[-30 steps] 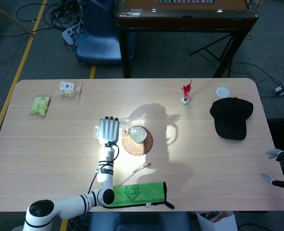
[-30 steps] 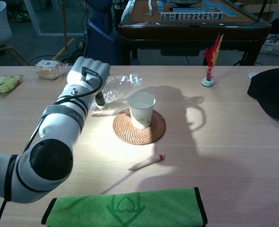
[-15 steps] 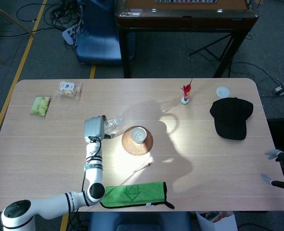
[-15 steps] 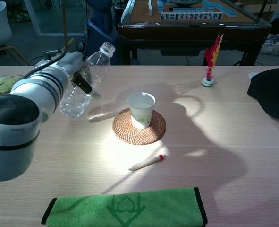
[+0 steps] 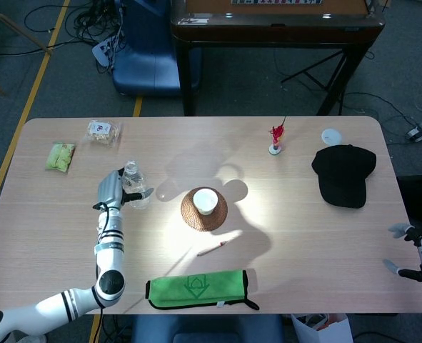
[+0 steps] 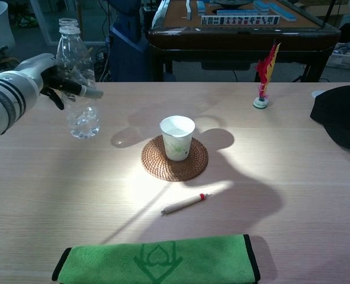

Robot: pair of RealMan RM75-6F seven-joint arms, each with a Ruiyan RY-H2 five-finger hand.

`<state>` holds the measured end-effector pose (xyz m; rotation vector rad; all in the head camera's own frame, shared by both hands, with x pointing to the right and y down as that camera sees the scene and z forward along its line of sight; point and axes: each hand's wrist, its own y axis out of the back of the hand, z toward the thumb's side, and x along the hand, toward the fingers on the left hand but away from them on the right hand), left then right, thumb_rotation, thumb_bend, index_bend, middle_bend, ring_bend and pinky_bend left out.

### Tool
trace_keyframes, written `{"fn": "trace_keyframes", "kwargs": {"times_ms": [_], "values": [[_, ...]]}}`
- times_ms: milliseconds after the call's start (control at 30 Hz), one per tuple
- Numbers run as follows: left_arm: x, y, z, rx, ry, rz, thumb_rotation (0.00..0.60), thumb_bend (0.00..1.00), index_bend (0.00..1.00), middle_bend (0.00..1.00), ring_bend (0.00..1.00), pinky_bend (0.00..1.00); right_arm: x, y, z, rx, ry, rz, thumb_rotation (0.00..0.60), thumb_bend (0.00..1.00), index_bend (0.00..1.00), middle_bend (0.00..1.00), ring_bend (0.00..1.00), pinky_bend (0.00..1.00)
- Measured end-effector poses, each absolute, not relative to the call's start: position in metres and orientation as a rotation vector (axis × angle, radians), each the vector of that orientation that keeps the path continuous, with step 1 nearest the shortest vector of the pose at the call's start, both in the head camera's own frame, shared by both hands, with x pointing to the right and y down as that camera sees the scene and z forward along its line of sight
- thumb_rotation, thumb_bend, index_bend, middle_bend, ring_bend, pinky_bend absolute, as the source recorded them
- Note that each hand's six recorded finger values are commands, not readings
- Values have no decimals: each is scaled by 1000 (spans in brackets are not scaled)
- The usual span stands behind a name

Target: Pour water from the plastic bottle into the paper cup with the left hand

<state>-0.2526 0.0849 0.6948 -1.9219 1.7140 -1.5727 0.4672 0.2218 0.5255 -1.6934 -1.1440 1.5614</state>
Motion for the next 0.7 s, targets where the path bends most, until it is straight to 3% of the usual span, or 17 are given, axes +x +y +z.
{"fn": "trace_keyframes", "kwargs": {"times_ms": [400,700], "values": [[-285,113,700,-1984,1723,-1397,600,74,692,743,586,563,465,223,529,-1694,-1128,1570,600,0,371,416,403,454],[-314,133,718,-1907,1684,-1421,600,74,690,742,586,564,464,224,531,-1695,-1116,1578,600,0,371,416,403,454]]}}
